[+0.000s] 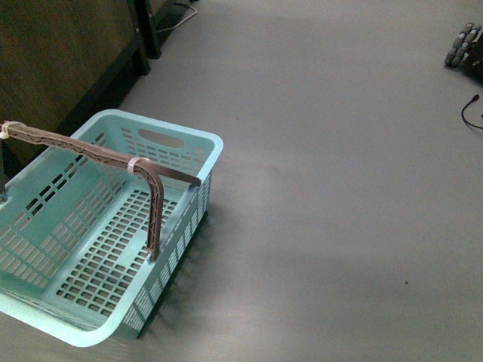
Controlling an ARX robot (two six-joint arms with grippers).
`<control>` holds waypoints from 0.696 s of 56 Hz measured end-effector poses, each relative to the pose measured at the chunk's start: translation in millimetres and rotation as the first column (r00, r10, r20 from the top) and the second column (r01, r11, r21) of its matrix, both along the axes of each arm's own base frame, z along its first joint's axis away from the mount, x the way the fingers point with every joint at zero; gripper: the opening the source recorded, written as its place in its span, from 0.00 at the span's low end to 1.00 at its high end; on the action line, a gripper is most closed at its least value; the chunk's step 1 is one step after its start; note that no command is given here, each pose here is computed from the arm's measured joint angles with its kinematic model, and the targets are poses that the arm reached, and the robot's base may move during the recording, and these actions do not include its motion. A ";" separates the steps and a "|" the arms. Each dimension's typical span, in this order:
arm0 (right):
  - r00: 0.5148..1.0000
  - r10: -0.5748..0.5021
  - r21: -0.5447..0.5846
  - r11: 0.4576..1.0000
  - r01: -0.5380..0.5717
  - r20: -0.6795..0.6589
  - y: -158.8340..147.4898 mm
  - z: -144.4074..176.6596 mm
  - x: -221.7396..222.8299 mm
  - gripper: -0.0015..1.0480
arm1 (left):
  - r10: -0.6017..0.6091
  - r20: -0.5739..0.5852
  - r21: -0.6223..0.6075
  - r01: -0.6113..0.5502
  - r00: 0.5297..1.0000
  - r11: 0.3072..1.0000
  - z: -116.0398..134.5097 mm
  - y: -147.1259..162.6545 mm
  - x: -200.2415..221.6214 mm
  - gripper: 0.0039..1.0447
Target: Pick lemon and mango into basket
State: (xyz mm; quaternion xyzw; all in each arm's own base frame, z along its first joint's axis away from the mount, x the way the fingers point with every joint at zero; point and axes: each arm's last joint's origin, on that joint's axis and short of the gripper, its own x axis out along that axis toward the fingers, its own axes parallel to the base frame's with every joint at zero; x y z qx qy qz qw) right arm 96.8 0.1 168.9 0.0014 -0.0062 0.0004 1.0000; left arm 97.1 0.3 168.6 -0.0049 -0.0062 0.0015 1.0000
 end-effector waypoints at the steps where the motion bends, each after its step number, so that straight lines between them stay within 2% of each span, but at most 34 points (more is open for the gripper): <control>1: 1.000 0.000 0.000 1.000 0.000 0.000 0.0 0.0 0.0 0.92 | 0.000 0.000 0.000 0.000 1.000 1.000 0.0 0.0 0.0 0.94; 39: 1.000 0.000 0.000 1.000 0.000 0.000 0.0 0.0 0.0 0.92 | 0.003 -0.003 -0.005 -0.003 1.000 1.000 -0.1 0.0 0.1 0.94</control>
